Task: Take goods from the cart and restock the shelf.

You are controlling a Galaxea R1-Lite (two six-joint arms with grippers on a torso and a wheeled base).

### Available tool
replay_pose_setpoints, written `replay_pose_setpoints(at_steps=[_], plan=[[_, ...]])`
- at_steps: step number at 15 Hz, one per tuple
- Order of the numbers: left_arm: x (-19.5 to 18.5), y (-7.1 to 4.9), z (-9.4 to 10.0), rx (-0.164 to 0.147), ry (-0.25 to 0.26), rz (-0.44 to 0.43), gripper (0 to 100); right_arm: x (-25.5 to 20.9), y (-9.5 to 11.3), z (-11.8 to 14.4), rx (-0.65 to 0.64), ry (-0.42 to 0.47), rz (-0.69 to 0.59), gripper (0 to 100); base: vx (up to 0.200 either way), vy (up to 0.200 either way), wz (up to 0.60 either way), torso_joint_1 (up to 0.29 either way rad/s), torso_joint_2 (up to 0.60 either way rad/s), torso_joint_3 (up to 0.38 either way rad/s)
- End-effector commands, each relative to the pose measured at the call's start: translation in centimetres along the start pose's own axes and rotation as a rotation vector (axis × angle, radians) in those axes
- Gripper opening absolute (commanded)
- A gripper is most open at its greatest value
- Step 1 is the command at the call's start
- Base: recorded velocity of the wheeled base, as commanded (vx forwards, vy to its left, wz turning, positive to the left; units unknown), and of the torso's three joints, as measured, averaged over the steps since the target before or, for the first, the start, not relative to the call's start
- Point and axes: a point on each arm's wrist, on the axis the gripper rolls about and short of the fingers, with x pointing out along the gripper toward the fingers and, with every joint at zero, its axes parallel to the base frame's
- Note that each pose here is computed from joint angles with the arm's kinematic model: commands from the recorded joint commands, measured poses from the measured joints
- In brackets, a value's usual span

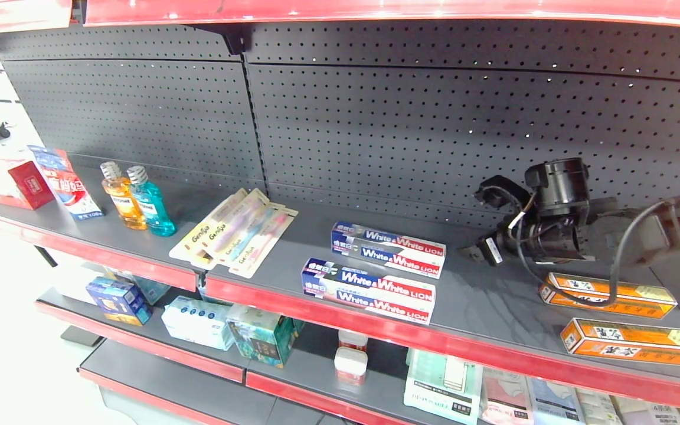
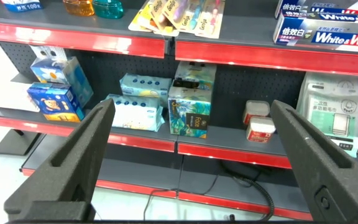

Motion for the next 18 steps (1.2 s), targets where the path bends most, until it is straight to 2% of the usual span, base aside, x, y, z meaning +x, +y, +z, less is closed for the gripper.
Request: replay_pose_setpoints(at_steps=[1, 5, 8, 10, 11, 12, 13, 16, 18], plan=[[0.0, 0.0, 0.0, 0.000, 0.000, 0.000, 100, -4.7, -0.7, -0.3, 0.045, -0.048, -0.031, 100, 0.000, 0.000, 0.00, 0.000, 0.00, 0.000], [0.0, 0.0, 0.0, 0.000, 0.000, 0.000, 100, -10.4, -0.6, -3.6, 0.168, -0.052, -0.058, 100, 0.000, 0.000, 0.00, 0.000, 0.00, 0.000], [0.0, 0.0, 0.0, 0.000, 0.002, 0.000, 100, -14.1, -0.1, -5.3, 0.270, -0.099, -0.077, 100, 0.000, 0.000, 0.00, 0.000, 0.00, 0.000], [0.0, 0.0, 0.0, 0.000, 0.000, 0.000, 100, -17.3, 0.9, -7.2, 0.324, -0.154, -0.076, 100, 0.000, 0.000, 0.00, 0.000, 0.00, 0.000], [0.0, 0.0, 0.0, 0.000, 0.002, 0.000, 100, -18.6, 1.2, -8.2, 0.332, -0.177, -0.086, 100, 0.000, 0.000, 0.00, 0.000, 0.00, 0.000], [0.0, 0.0, 0.0, 0.000, 0.002, 0.000, 100, -21.1, 2.2, -10.9, 0.329, -0.215, -0.114, 100, 0.000, 0.000, 0.00, 0.000, 0.00, 0.000], [0.0, 0.0, 0.0, 0.000, 0.002, 0.000, 100, -22.6, 2.8, -12.5, 0.321, -0.255, -0.132, 100, 0.000, 0.000, 0.00, 0.000, 0.00, 0.000], [0.0, 0.0, 0.0, 0.000, 0.000, 0.000, 100, -25.2, 4.1, -16.8, 0.241, -0.343, -0.239, 100, 0.000, 0.000, 0.00, 0.000, 0.00, 0.000], [0.0, 0.0, 0.0, 0.000, 0.000, 0.000, 100, -26.3, 5.7, -19.7, 0.236, -0.442, -0.225, 100, 0.000, 0.000, 0.00, 0.000, 0.00, 0.000]])
